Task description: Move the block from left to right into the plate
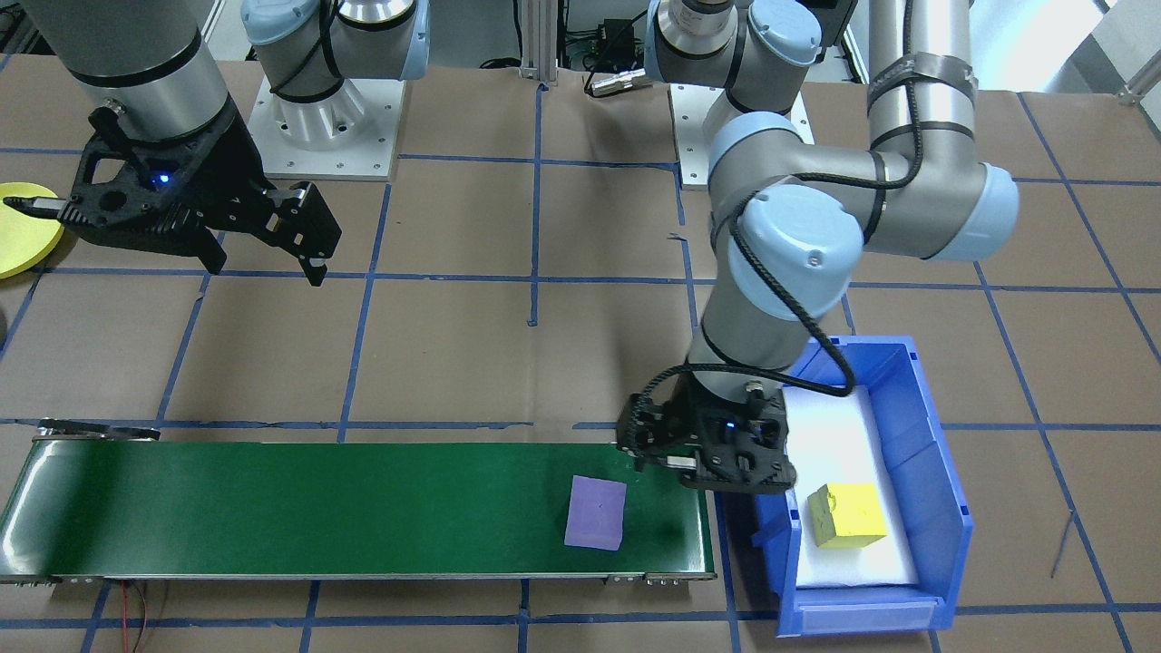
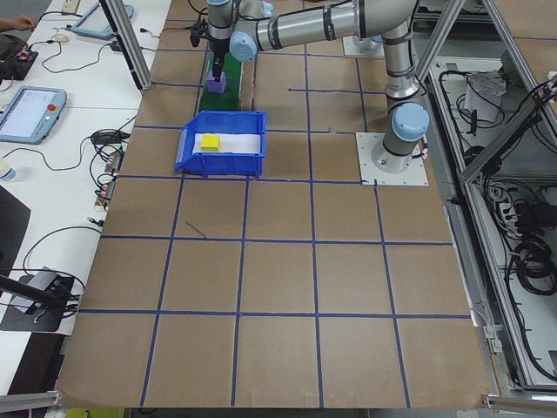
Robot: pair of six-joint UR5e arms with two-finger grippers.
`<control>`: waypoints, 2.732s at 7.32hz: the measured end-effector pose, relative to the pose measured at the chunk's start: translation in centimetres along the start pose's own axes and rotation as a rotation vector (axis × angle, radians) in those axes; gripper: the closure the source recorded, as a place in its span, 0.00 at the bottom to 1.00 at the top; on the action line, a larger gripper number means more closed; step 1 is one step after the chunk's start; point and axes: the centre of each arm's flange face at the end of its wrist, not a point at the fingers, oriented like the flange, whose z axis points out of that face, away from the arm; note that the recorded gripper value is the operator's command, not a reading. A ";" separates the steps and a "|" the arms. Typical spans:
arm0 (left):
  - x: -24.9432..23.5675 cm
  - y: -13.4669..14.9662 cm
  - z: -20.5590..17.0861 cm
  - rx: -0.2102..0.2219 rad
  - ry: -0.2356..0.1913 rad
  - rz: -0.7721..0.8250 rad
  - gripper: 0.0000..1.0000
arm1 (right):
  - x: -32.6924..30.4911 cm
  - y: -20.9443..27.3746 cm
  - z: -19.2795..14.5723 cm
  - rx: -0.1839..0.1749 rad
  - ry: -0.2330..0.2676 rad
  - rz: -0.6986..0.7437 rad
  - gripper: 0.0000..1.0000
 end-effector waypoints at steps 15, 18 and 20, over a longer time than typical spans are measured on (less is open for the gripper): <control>-20.1 -1.4 6.3 -0.123 -0.116 -0.003 0.85 | 0.9 -0.5 -0.5 0.011 0.001 0.005 0.00; -17.0 -0.5 -0.8 -0.127 -0.132 -0.054 0.85 | 1.3 -1.0 -1.5 0.030 0.000 0.002 0.00; -10.3 -0.3 -3.6 -0.074 -0.121 -0.076 0.85 | 1.3 -1.0 -1.5 0.029 0.000 0.002 0.00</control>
